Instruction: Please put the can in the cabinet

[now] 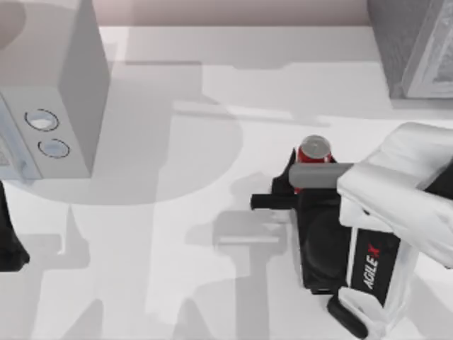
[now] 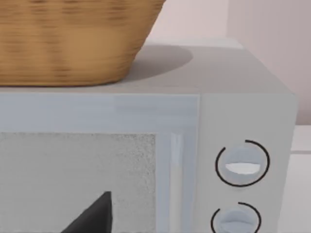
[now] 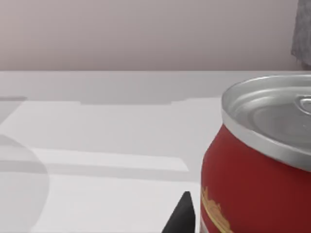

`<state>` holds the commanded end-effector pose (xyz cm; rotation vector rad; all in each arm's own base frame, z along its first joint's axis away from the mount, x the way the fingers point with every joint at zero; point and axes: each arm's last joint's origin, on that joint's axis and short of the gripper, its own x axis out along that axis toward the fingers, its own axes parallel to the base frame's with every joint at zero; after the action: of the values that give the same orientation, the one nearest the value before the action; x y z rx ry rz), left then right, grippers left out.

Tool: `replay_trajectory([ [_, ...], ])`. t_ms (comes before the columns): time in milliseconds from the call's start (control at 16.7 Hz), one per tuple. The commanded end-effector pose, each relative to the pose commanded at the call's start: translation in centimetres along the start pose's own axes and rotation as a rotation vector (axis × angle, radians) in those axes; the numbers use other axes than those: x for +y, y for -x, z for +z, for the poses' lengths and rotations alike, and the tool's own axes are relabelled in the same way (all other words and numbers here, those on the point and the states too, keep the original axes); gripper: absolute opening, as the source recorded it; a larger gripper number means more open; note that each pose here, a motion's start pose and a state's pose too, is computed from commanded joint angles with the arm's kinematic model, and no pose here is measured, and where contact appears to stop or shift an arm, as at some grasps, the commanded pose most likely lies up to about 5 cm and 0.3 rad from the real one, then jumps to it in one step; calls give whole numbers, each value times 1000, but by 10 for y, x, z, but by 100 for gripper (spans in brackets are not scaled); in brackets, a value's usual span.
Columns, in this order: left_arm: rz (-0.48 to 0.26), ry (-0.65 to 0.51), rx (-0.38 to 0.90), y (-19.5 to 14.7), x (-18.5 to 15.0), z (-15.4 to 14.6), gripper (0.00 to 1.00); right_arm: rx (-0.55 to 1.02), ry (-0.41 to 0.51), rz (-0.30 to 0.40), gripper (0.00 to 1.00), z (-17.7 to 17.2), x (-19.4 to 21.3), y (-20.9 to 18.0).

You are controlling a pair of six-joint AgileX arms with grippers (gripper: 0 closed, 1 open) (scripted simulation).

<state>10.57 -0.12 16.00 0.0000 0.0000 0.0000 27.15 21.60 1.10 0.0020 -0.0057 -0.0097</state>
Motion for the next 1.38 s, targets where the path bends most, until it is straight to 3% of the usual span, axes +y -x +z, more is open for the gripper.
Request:
replay_trajectory([
  [420, 0, 0, 0, 0, 0, 0, 100, 1, -1, 2, 0, 2, 1, 0],
  [1380, 0, 0, 0, 0, 0, 0, 100, 1, 1, 5, 0, 89, 7, -8],
])
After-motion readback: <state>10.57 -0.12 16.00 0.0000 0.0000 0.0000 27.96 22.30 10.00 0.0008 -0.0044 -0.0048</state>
